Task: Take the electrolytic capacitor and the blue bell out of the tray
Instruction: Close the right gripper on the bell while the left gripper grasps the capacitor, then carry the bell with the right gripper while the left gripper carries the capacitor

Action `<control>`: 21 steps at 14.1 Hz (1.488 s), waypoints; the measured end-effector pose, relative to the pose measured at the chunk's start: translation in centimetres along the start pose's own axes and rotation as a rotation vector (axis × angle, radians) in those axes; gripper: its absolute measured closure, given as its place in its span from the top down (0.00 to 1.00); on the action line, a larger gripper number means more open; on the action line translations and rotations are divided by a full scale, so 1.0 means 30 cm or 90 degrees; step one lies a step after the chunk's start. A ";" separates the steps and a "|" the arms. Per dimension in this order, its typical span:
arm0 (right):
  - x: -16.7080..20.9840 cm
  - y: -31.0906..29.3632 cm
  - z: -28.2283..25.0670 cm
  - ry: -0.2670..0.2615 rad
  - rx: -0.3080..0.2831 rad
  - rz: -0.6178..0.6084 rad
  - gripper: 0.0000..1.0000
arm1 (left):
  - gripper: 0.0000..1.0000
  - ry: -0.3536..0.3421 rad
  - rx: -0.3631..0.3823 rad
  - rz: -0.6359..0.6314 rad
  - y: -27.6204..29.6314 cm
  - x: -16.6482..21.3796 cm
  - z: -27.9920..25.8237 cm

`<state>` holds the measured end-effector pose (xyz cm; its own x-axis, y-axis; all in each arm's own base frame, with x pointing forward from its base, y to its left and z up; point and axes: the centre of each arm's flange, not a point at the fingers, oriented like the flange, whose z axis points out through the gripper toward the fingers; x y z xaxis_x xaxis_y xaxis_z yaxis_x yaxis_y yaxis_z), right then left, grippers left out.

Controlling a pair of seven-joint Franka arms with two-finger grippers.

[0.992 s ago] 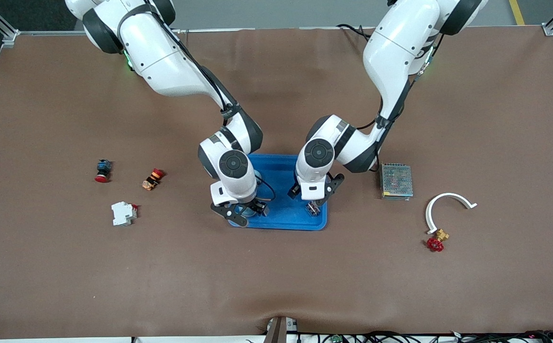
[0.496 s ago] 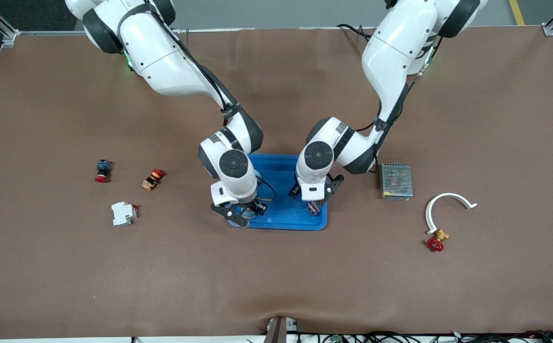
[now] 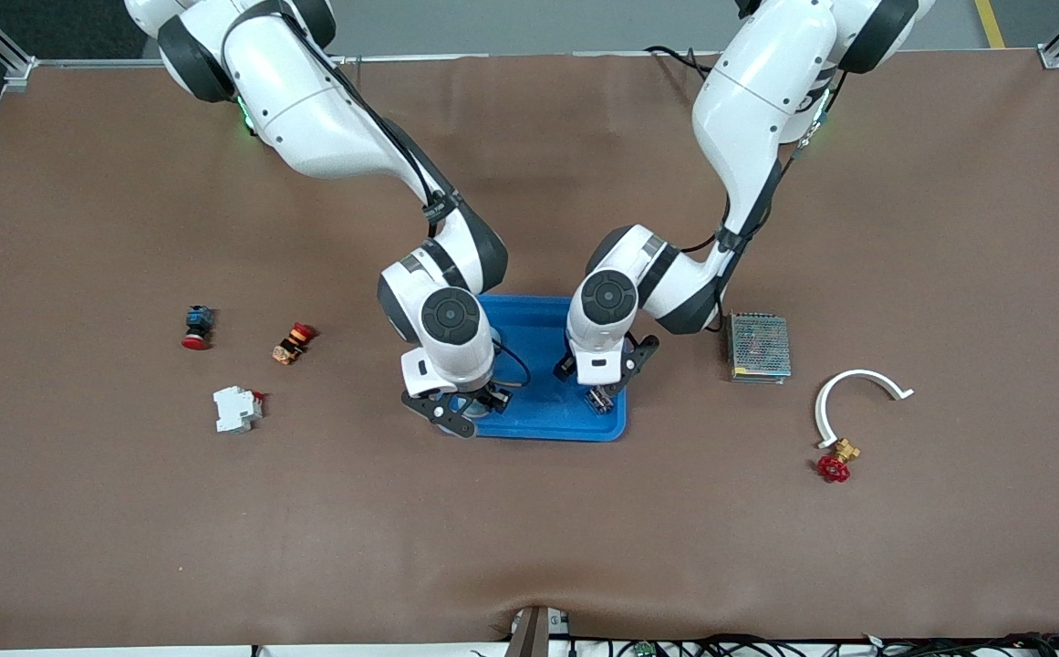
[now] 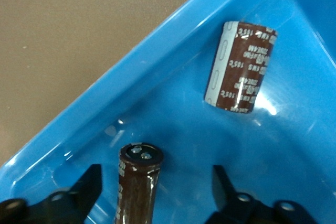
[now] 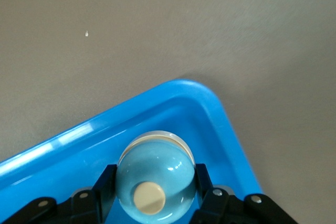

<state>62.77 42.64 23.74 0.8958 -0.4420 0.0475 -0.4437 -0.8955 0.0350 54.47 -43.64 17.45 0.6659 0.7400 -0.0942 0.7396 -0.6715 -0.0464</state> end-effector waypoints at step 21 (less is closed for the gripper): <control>0.574 0.823 0.024 0.010 0.001 -0.456 0.64 | 0.35 0.014 0.000 0.070 -0.041 0.297 -0.536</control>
<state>67.27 12.89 24.72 0.9664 0.2555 0.0279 0.2535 -0.9654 0.0615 61.07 -35.60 32.66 0.7450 0.6627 -0.0762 0.6620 -0.7486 -0.0367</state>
